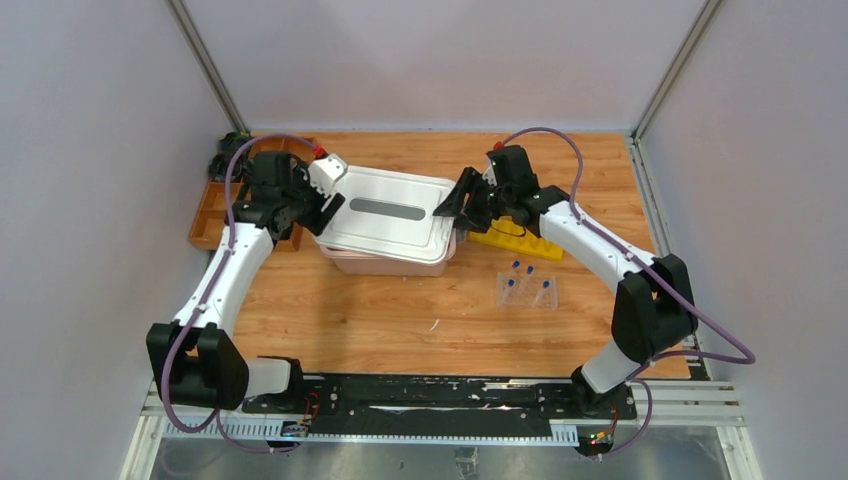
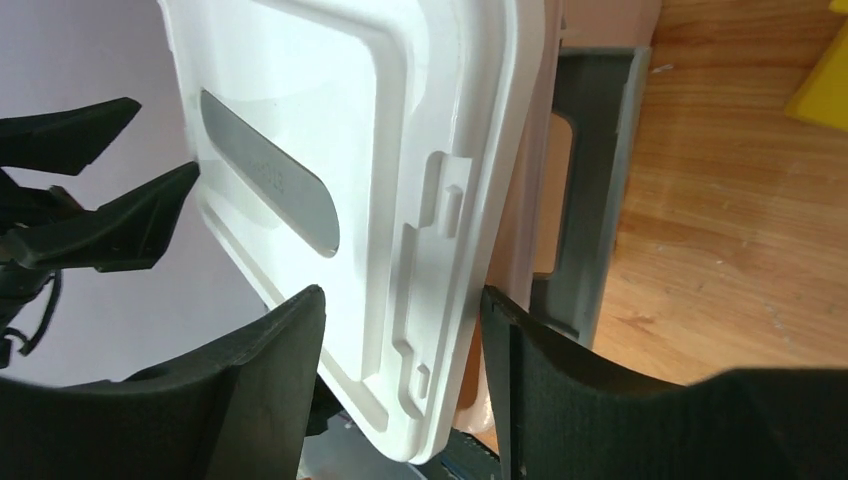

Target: Organize the chemistry lab equipment

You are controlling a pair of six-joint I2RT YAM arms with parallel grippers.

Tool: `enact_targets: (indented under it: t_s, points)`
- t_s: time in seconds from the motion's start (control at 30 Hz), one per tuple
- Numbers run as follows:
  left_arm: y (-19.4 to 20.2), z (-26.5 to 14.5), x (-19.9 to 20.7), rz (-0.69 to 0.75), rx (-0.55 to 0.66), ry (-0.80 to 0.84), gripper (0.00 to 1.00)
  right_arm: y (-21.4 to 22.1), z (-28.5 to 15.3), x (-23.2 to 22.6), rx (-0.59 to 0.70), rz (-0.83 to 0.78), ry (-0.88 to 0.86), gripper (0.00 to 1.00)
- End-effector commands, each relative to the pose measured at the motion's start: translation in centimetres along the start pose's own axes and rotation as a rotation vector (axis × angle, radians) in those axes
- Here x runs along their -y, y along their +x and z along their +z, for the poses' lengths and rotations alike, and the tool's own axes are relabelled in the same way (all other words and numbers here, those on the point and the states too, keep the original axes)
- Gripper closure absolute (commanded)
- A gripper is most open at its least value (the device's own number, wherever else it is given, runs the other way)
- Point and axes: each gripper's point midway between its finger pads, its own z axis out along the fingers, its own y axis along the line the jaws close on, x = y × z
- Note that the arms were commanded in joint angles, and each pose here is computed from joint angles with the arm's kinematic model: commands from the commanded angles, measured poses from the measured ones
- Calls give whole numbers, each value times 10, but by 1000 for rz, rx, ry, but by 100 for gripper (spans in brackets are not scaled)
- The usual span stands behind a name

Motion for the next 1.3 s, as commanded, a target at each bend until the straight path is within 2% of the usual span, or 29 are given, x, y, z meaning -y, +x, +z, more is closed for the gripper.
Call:
enact_targets:
  t_s: [0.0,0.23,0.43,0.67,0.77,1.13,1.27]
  points:
    - [-7,-7,-13,40,33,-62,27,11,-3,44,-83,-74,200,37]
    - [-24,-17,-18,3,76,-59,26,-4,-25,53,-60,-187,355,37]
    - [-35,-22,-28,-28,103,-80,28,-10,-26,42,-26,-258,376,41]
    - [-15,-20,-49,-78,55,-124,31,-18,-25,14,27,-340,369,41]
    - [-9,-17,-42,-95,50,-93,31,-19,-20,7,40,-363,372,42]
    - [6,-11,-24,-93,49,-49,31,-22,5,21,9,-379,425,43]
    - [12,-10,-15,-92,43,-23,31,-31,6,29,38,-406,475,44]
